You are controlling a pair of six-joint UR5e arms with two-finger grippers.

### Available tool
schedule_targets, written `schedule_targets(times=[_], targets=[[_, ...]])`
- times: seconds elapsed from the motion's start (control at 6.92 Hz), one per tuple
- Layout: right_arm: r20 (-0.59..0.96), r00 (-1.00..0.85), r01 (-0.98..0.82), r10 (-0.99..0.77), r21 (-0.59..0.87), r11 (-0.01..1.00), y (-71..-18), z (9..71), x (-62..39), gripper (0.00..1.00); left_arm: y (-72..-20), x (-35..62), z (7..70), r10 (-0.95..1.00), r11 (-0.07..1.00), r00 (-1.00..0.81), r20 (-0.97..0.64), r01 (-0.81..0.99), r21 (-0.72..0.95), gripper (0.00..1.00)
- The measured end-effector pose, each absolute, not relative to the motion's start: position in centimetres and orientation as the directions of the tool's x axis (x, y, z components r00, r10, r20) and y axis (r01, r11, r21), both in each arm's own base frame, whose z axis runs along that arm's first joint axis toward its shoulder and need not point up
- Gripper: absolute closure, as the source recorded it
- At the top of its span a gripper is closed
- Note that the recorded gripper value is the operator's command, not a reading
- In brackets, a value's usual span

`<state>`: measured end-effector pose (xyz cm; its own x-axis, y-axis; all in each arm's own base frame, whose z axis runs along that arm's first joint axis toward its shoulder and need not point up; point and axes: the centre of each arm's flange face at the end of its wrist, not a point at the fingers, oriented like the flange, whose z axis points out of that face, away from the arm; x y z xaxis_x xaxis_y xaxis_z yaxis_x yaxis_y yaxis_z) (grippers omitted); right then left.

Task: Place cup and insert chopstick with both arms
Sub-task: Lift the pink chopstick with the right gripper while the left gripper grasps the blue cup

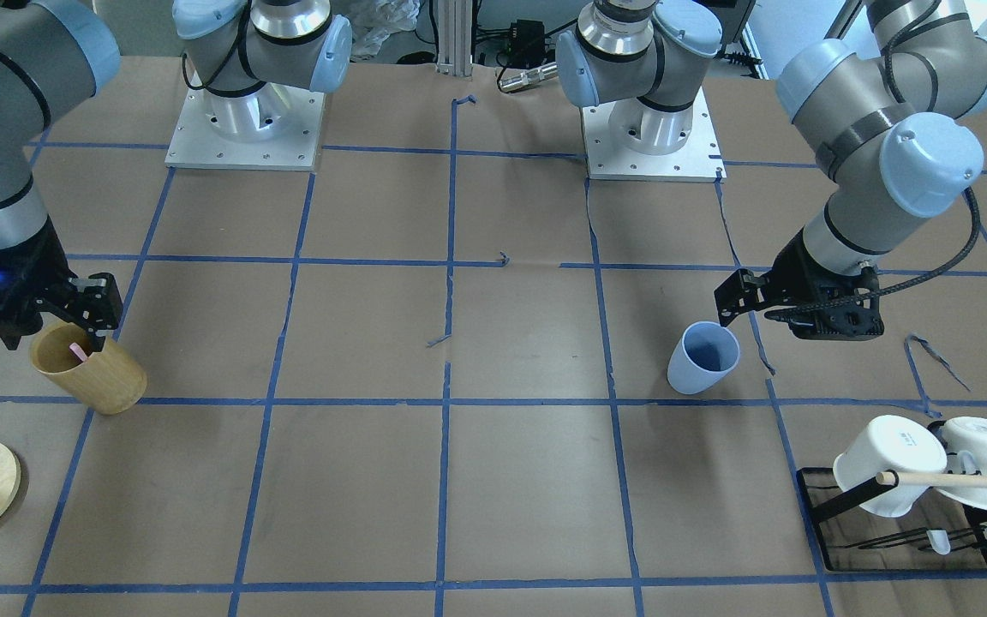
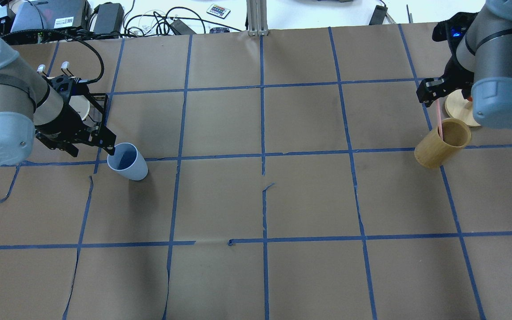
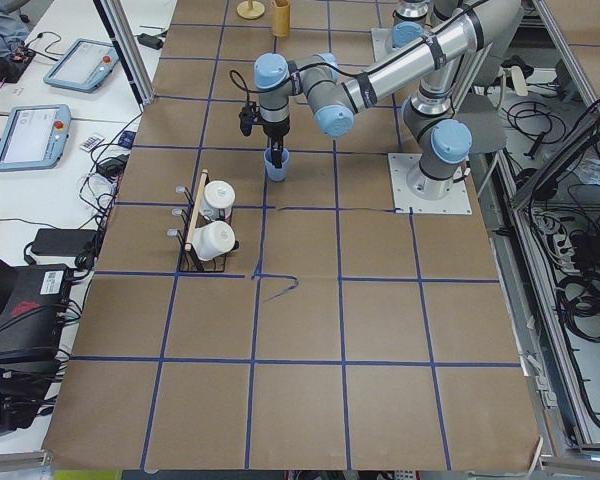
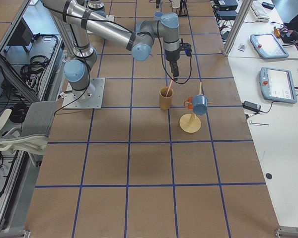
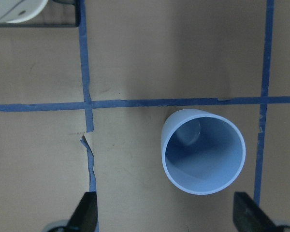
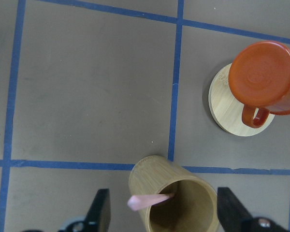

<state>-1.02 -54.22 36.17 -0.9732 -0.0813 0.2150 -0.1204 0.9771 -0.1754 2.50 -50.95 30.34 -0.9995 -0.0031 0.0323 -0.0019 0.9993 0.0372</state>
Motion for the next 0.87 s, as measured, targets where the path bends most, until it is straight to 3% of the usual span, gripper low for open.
schedule_targets(times=[0.14,0.43,0.58,0.72,0.87], targets=[[0.219,-0.973,-0.12,-0.078,-0.188,0.975,-54.2,35.3,-1.2,0.34,-51.0,2.5,29.2,-0.011,0.999,-0.999,0.034,-0.009,0.041,0.06],[0.212,-0.974,-0.119,-0.076,-0.201,0.972,-54.2,35.1,-1.1,0.53,-50.7,2.4,27.6,-0.016,0.999,-0.999,0.034,-0.015,0.042,0.33],[0.194,-0.978,-0.119,-0.077,-0.214,0.97,-54.3,35.3,-0.9,0.76,-50.7,2.4,26.8,-0.018,0.999,-0.999,0.034,-0.016,0.042,0.62],[0.177,-0.981,-0.119,-0.08,-0.224,0.967,-54.3,35.4,-0.7,0.88,-51.0,2.5,26.0,-0.018,0.999,-0.999,0.032,-0.017,0.037,0.92],[0.17,-0.982,-0.121,-0.083,-0.229,0.966,-54.4,35.5,-0.7,1.0,-51.2,2.6,25.3,-0.02,0.999,-0.999,0.034,-0.019,0.04,1.0]])
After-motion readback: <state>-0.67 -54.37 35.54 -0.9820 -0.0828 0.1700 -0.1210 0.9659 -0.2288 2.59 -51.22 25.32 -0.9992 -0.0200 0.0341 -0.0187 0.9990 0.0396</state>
